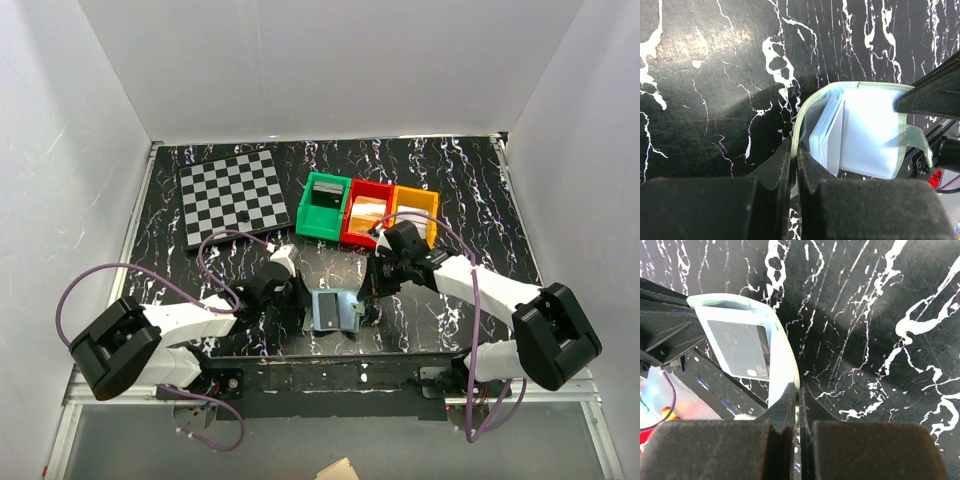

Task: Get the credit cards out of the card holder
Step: Remove the credit card from the card holder.

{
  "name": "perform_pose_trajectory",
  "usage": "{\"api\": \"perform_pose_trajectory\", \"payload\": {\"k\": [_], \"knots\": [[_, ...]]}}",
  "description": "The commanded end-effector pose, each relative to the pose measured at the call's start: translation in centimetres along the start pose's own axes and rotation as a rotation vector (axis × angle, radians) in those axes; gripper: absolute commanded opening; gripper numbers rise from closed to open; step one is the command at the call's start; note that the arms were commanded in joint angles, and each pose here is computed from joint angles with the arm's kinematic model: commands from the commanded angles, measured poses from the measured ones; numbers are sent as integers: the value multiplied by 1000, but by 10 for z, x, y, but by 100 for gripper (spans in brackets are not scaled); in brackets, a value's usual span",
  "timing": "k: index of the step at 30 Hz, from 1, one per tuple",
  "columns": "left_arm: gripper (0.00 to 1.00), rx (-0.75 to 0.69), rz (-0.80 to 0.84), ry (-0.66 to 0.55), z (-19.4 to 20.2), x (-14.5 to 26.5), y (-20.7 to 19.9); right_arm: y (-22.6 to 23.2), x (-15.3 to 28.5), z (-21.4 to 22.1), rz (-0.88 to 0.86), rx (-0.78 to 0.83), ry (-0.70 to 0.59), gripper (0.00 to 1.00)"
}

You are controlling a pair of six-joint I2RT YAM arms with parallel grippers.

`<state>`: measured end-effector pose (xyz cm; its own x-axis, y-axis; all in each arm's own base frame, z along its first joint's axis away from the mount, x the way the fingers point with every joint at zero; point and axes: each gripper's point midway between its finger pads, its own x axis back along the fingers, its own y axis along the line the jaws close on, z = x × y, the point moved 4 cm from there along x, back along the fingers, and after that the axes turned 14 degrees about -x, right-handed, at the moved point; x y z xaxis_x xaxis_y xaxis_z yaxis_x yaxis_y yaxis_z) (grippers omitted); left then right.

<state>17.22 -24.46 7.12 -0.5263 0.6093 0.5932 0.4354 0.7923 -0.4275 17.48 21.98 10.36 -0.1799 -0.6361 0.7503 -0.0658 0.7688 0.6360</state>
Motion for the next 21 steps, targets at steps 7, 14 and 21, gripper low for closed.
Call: {"api": "perform_pose_trajectory", "payload": {"k": [7,14,21], "knots": [[0,-87,2,51,-10,0,-6,-15,2,0,66,-15,-11,13],[0,-108,-13,82,-7,-2,-4,-17,17,-4,124,-3,-39,31],[0,-118,-18,98,-3,-4,-1,1,53,-16,137,47,-135,40]]}}
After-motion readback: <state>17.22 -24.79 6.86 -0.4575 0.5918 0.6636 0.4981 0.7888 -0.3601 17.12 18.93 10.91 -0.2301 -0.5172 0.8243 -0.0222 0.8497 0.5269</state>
